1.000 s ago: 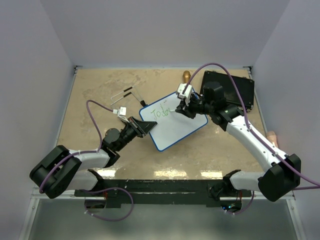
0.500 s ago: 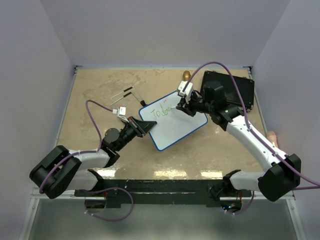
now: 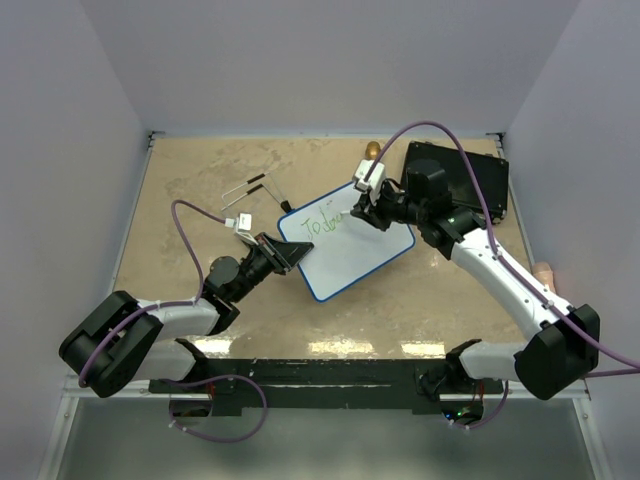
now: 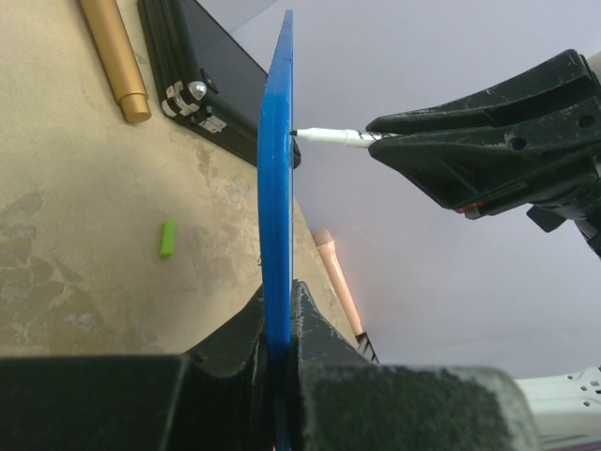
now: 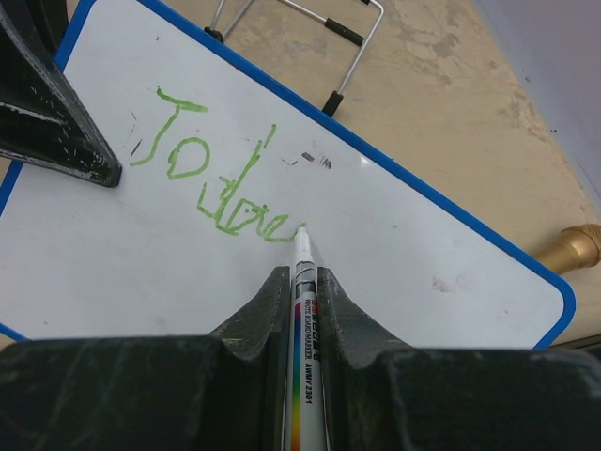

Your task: Write a sentence on the whiteboard

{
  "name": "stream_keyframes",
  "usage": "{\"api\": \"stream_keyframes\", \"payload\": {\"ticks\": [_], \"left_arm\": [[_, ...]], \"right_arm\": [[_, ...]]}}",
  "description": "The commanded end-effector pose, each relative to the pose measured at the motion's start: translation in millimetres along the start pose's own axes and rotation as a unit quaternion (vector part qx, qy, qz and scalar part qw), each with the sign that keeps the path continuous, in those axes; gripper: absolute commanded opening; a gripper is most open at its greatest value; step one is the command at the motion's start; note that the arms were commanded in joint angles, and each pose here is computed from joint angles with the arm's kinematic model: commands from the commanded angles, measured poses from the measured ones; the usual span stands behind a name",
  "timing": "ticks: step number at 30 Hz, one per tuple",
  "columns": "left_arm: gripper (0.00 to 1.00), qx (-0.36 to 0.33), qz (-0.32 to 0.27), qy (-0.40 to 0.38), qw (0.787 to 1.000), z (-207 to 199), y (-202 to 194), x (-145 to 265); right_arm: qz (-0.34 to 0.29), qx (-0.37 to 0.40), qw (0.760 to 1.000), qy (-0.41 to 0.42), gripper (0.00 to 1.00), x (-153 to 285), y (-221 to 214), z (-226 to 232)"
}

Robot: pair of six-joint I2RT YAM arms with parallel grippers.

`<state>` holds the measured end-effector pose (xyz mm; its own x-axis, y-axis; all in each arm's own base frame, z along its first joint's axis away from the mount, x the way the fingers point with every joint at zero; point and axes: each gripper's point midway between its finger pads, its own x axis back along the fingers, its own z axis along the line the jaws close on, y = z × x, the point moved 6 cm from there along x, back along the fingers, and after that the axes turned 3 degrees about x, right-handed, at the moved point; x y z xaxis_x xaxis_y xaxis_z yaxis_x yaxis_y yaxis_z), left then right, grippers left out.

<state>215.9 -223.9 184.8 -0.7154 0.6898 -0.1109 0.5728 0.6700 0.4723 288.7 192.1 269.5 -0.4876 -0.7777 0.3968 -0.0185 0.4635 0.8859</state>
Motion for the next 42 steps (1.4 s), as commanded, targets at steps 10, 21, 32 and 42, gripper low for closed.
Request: {"api": "stream_keyframes", "payload": {"ticks": [10,21,32,42], "left_arm": [[0.00,-0.037,-0.173,-0.349,0.920,-134,64,41],[0.00,-0.037,-0.171,-0.346,0.922,-133,64,38],[0.00,-0.037,-0.170,-0.348,0.921,-133,63,38],[0.00,-0.037,-0.172,-0.344,0.922,-131,64,41]], "right_arm": [[0.038,0.012,0.998,0.046,0.00,13,-19,19],[0.034,0.012,0.995,0.088,0.00,13,-20,34],[0.006,0.007,0.998,0.059,0.00,4,0,22],[-0.018,-0.009,1.000,-0.018,0.00,17,15,-7]]}}
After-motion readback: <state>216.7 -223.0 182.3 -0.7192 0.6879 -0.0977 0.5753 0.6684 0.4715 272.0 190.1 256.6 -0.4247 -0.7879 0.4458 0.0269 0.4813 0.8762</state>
